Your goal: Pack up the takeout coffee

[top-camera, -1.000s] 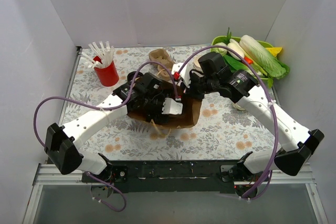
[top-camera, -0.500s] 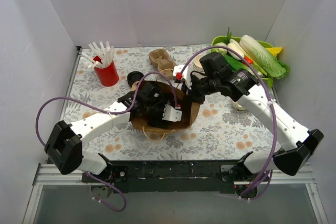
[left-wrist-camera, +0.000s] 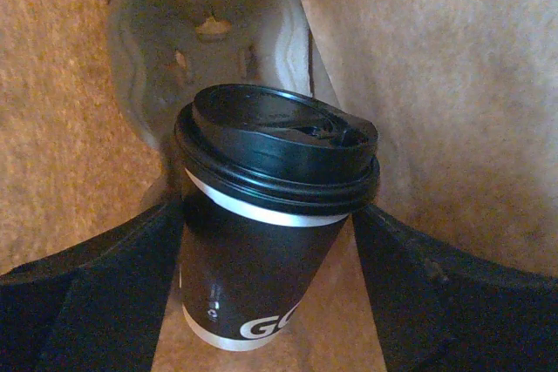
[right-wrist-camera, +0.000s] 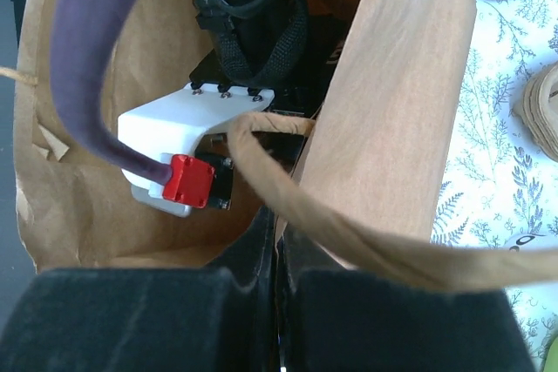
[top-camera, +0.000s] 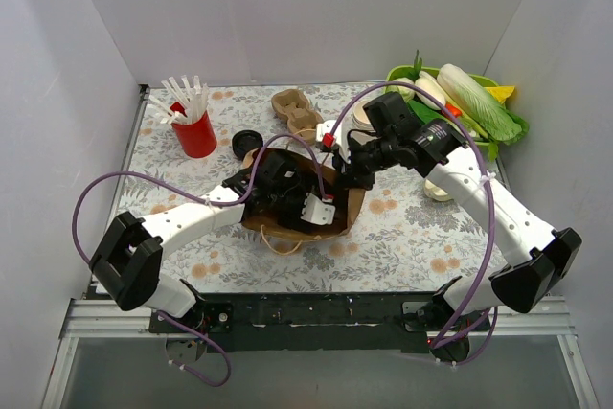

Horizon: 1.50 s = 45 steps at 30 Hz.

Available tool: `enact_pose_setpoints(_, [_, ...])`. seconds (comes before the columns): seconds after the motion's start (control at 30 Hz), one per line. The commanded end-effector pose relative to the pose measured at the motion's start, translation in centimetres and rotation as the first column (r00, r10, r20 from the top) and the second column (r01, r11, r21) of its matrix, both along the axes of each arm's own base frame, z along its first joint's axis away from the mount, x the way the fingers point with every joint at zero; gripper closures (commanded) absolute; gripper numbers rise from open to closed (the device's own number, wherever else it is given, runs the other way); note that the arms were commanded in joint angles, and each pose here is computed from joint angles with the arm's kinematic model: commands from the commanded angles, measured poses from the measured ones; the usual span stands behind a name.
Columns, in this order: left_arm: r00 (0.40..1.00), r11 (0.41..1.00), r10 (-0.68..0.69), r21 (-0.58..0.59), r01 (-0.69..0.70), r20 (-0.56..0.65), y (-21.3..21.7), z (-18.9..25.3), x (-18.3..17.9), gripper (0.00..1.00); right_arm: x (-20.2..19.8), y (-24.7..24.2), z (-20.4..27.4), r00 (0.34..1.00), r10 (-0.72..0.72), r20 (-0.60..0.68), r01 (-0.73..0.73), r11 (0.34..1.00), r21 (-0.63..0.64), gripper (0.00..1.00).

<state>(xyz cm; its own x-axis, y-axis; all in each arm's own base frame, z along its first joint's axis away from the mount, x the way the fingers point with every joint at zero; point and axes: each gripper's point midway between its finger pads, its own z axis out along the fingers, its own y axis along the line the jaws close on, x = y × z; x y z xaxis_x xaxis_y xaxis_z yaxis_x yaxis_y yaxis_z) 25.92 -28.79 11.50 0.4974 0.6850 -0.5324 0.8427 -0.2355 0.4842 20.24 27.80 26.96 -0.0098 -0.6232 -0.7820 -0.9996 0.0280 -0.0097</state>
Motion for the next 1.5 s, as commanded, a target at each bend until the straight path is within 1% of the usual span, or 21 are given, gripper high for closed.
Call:
enact_pose_setpoints(0.0, [1.0,0.992,-0.022,-0.125,0.021,-0.005,-1.6,2.8,-0.5,0.31,-1.3,0.2,1.9,0.997,0.079,0.014,-0.08,0.995,0.057,0.99])
enact_pose_setpoints(0.13, [1.0,0.981,0.0,-0.193,0.001,0.002,-1.9,4.6,-0.7,0.39,-1.2,-0.3,1.3,0.997,0.068,0.026,-0.069,0.997,0.04,0.99])
enact_pose_setpoints(0.27, [0.999,0.979,0.04,-0.201,-0.038,0.003,-1.5,5.1,-0.5,0.45,-1.1,-0.4,1.1,0.998,0.05,0.023,-0.051,0.998,0.036,0.99])
enact_pose_setpoints(0.43, [0.997,0.965,0.076,-0.25,-0.077,-0.014,-1.3,7.0,-0.8,0.48,-0.6,-0.7,0.6,0.999,0.014,0.03,-0.014,1.0,0.018,0.99])
enact_pose_setpoints(0.5, [0.996,0.951,0.092,-0.295,-0.091,-0.01,-1.3,9.1,-0.8,0.48,0.4,-1.2,0.2,0.999,-0.026,0.046,0.027,1.0,-0.005,0.99])
enact_pose_setpoints(0.53, [0.994,0.946,0.103,-0.306,-0.107,-0.03,-1.3,9.8,-0.8,0.48,0.8,-1.2,0.3,0.998,-0.043,0.054,0.043,0.999,-0.006,0.99])
enact_pose_setpoints(0.6, [0.987,0.913,0.131,-0.377,-0.155,-0.089,-1.8,13.1,-0.8,0.48,1.4,-1.6,0.1,0.997,-0.066,0.043,0.067,0.998,-0.008,0.99])
enact_pose_setpoints(0.67, [0.962,0.876,0.166,-0.415,-0.245,-0.217,-2.0,15.1,-0.9,0.49,2.1,-2.0,0.0,0.995,-0.091,0.035,0.091,0.996,-0.013,0.99])
enact_pose_setpoints(0.7, [0.958,0.858,0.155,-0.449,-0.251,-0.24,-2.4,17.4,-0.9,0.49,2.4,-2.2,-0.1,0.994,-0.102,0.028,0.102,0.995,-0.017,0.99])
enact_pose_setpoints(0.77, [0.945,0.843,0.126,-0.47,-0.262,-0.302,-2.5,19.1,-1.8,0.49,3.3,-2.6,0.6,0.991,-0.132,0.025,0.133,0.991,-0.009,0.99])
enact_pose_setpoints(0.8, [0.933,0.817,0.121,-0.5,-0.288,-0.339,-2.5,20.8,-2.2,0.49,3.8,-2.7,0.4,0.99,-0.144,0.013,0.144,0.989,-0.016,0.99])
enact_pose_setpoints(0.87, [0.925,0.795,0.128,-0.52,-0.312,-0.359,-2.2,22.0,-1.9,0.49,4.9,-3.0,1.3,0.985,-0.17,0.022,0.17,0.985,-0.005,0.99])
enact_pose_setpoints(0.93, [0.916,0.788,0.138,-0.518,-0.331,-0.376,-1.9,22.4,-1.9,0.5,5.4,-3.1,0.9,0.986,-0.167,0.018,0.167,0.986,-0.026,0.99])
enact_pose_setpoints(1.0, [0.916,0.785,0.134,-0.523,-0.331,-0.379,-1.7,22.3,-2.2,0.51,5.9,-3.2,0.9,0.988,-0.148,0.047,0.15,0.988,-0.042,0.99])
enact_pose_setpoints(1.03, [0.918,0.77,0.127,-0.546,-0.33,-0.376,-1.5,22.8,-2.6,0.52,6.1,-3.4,0.8,0.987,-0.151,0.055,0.154,0.987,-0.051,0.99])
enact_pose_setpoints(1.1, [0.921,0.762,0.112,-0.563,-0.321,-0.373,-1.3,23.4,-3.2,0.53,6.5,-3.7,0.7,0.984,-0.16,0.072,0.165,0.984,-0.074,0.99])
enact_pose_setpoints(1.2, [0.912,0.778,0.128,-0.531,-0.336,-0.39,-1.1,23.1,-3.2,0.48,6.5,-4.2,0.9,0.984,-0.16,0.081,0.167,0.981,-0.098,0.99])
enact_pose_setpoints(1.23, [0.909,0.808,0.133,-0.487,-0.33,-0.395,-0.7,22.1,-3.6,0.47,6.5,-4.3,1.1,0.982,-0.17,0.082,0.178,0.979,-0.098,0.99])
enact_pose_setpoints(1.27, [0.912,0.824,0.13,-0.469,-0.318,-0.39,-0.8,21.9,-3.5,0.46,6.5,-4.4,1.1,0.982,-0.171,0.086,0.179,0.979,-0.099,0.99])
enact_pose_setpoints(1.33, [0.907,0.854,0.137,-0.417,-0.313,-0.399,-0.5,20.4,-3.7,0.46,5.8,-4.7,0.7,0.984,-0.155,0.087,0.164,0.981,-0.102,0.99])
enact_pose_setpoints(1.47, [0.925,0.892,0.141,-0.36,-0.273,-0.354,-0.4,18.1,-2.9,0.46,5.0,-4.6,1.0,0.987,-0.096,0.128,0.107,0.991,-0.083,0.99])
